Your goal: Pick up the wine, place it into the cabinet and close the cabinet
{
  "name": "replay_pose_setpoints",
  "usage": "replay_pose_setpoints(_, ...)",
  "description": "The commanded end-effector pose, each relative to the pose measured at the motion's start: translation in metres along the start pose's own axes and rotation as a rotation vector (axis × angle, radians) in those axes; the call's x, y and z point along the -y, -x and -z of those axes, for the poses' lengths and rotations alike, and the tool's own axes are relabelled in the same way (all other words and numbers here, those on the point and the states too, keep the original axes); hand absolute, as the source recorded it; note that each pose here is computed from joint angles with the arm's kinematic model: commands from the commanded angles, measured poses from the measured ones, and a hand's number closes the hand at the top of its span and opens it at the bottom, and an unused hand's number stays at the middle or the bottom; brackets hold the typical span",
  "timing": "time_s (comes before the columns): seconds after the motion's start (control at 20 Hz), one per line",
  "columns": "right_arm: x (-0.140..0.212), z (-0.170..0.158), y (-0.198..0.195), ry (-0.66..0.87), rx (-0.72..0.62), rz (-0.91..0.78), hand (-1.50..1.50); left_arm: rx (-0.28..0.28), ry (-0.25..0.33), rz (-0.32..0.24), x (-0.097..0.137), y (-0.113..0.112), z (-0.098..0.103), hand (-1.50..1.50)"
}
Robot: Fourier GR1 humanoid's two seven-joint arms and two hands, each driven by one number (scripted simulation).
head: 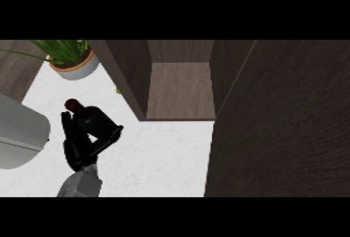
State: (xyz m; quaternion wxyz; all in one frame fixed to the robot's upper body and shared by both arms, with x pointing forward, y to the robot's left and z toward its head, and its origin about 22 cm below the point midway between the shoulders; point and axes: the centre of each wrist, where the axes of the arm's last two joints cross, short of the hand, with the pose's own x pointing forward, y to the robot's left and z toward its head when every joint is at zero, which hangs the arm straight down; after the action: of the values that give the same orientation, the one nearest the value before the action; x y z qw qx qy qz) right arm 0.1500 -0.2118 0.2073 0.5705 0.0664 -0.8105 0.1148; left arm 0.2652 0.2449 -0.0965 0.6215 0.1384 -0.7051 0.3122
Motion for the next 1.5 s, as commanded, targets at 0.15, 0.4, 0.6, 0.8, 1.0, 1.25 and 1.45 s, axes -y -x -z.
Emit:
replay_pose_setpoints(0.15,0.009,-0.023,-0.018,-0.017,0.058,0.013,-1.50,-0.007,0.020,-0.071,-0.018,0.012,0.000,-1.50)
replay_pose_setpoints(0.4,-0.001,-0.023,-0.013,-0.023,0.037,0.039,-1.50,0.001,0.130,-0.108,0.015,0.015,0.007,1.50)
replay_pose_setpoints(0.6,-0.002,-0.014,-0.011,-0.028,0.043,0.035,-1.50,0.028,0.161,-0.028,0.025,0.011,0.013,1.50)
replay_pose_setpoints(0.8,-0.005,-0.013,-0.019,-0.016,0.055,0.037,-1.50,0.115,0.202,0.139,0.013,0.033,-0.005,1.50)
replay_pose_setpoints(1.0,0.006,-0.011,-0.012,-0.008,0.045,0.032,-1.50,-0.003,0.509,0.125,-0.047,0.010,0.010,1.50)
replay_pose_setpoints(1.25,-0.003,-0.005,-0.012,-0.007,0.035,0.045,-1.50,0.039,0.687,0.073,-0.072,-0.003,-0.002,1.50)
replay_pose_setpoints(1.45,0.004,-0.014,-0.017,-0.024,0.037,0.024,-1.50,0.153,0.680,0.099,-0.083,-0.024,0.011,1.50)
